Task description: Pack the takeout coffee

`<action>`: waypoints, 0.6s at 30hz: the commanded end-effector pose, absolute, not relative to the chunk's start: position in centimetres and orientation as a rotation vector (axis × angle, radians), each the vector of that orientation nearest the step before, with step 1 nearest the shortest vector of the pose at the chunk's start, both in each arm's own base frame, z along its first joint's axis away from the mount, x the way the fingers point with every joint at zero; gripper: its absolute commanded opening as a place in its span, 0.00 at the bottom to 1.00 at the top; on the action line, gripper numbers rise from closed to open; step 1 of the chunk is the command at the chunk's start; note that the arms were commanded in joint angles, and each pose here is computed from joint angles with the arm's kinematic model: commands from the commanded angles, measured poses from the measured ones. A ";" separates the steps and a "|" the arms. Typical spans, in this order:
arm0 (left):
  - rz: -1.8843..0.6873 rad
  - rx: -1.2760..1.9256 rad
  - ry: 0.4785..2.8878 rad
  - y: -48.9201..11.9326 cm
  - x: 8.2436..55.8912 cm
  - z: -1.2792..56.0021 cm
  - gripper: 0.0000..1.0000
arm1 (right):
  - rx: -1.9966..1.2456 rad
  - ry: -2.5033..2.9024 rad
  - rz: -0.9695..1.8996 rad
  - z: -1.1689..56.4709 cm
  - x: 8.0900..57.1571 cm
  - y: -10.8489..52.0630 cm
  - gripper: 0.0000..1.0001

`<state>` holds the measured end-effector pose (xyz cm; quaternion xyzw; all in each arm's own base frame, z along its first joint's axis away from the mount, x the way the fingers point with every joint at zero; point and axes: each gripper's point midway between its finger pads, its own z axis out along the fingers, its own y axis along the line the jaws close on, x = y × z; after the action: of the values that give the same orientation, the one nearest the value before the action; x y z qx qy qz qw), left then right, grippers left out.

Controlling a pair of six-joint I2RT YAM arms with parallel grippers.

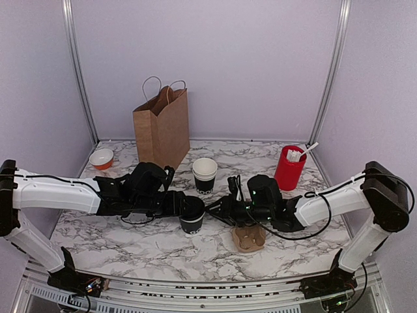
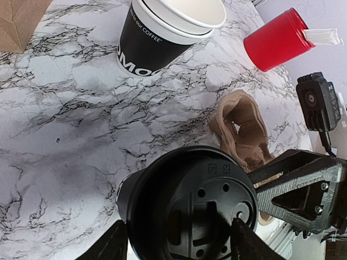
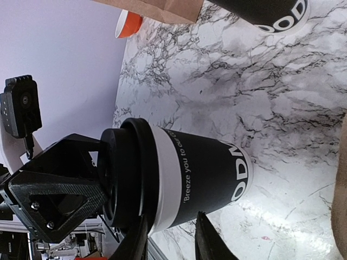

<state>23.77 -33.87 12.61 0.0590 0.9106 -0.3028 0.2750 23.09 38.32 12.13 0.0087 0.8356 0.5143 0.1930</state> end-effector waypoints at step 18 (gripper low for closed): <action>-0.816 0.162 2.440 -33.8 23.6 12.6 0.65 | 0.019 2.291 1.494 13.1 23.0 39.4 0.28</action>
<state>23.79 -33.90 12.66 0.0589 0.9102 -0.3038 0.2754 22.92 38.40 12.28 0.0126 0.8316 0.5188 0.1976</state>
